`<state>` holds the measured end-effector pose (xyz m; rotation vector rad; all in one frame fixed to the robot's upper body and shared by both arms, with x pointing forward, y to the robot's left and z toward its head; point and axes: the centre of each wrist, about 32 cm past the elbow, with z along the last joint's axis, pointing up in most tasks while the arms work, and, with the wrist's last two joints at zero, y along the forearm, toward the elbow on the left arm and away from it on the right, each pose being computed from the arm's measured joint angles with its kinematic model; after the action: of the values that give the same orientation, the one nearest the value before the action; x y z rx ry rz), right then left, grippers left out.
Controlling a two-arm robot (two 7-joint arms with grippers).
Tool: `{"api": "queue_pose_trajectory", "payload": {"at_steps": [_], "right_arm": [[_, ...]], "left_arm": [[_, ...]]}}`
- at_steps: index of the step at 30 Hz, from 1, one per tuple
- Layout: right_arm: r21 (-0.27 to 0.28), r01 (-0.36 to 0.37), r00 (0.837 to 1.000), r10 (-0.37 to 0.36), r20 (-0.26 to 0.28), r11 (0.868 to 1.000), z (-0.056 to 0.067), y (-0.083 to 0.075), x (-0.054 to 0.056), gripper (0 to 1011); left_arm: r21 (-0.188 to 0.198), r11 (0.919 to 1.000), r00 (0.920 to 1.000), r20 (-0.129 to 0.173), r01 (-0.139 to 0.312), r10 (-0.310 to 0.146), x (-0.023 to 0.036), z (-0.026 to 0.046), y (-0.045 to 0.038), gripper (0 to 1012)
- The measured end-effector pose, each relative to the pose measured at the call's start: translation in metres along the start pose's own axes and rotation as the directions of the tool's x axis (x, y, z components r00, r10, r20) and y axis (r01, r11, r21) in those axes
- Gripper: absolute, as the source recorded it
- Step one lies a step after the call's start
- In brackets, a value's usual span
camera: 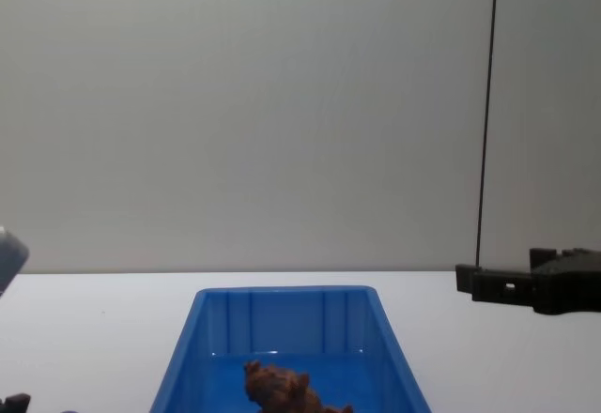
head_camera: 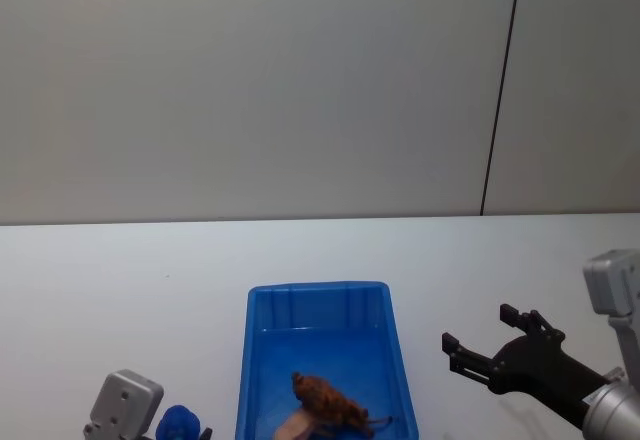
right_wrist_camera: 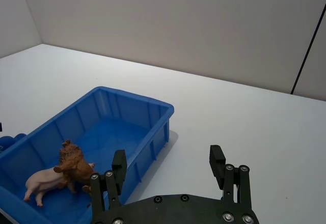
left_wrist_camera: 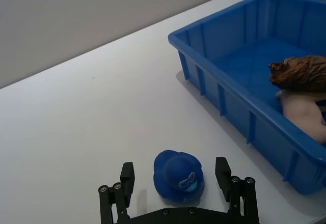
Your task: Pick up the two dolls from the table and place them into the box.
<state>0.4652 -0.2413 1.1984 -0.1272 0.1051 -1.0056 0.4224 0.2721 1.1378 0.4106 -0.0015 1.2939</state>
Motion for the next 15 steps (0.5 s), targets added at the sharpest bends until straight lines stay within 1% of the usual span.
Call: {"api": "queue_pose_trajectory", "payload": {"at_steps": [3, 5, 8, 13, 14, 15], "right_arm": [[0.0, 0.0, 1.0, 0.0, 0.0, 1.0, 0.0, 0.0, 0.0, 1001], [0.0, 0.0, 1.0, 0.0, 0.0, 1.0, 0.0, 0.0, 0.0, 1001], [0.0, 0.0, 1.0, 0.0, 0.0, 1.0, 0.0, 0.0, 0.0, 1001], [0.0, 0.0, 1.0, 0.0, 0.0, 1.0, 0.0, 0.0, 0.0, 1001], [0.0, 0.0, 1.0, 0.0, 0.0, 1.0, 0.0, 0.0, 0.0, 1001], [0.0, 0.0, 1.0, 0.0, 0.0, 1.0, 0.0, 0.0, 0.0, 1001]], "left_arm": [[0.015, 0.9998, 0.9999, -0.001, 0.011, -0.011, 0.0019, -0.0019, -0.0034, 982], [0.026, 0.9995, 0.9998, -0.002, 0.019, -0.019, 0.0033, -0.0031, -0.0062, 946], [0.04, 0.9987, 0.9995, -0.003, 0.033, -0.033, 0.0051, -0.0045, -0.0095, 864], [0.05, 0.9976, 0.9988, -0.004, 0.049, -0.049, 0.008, -0.0054, -0.015, 740], [0.051, 0.9973, 0.9986, -0.004, 0.053, -0.052, 0.0088, -0.0053, -0.0164, 682], [0.052, 0.9972, 0.9985, -0.003, 0.054, -0.054, 0.0092, -0.0051, -0.0171, 664]]}}
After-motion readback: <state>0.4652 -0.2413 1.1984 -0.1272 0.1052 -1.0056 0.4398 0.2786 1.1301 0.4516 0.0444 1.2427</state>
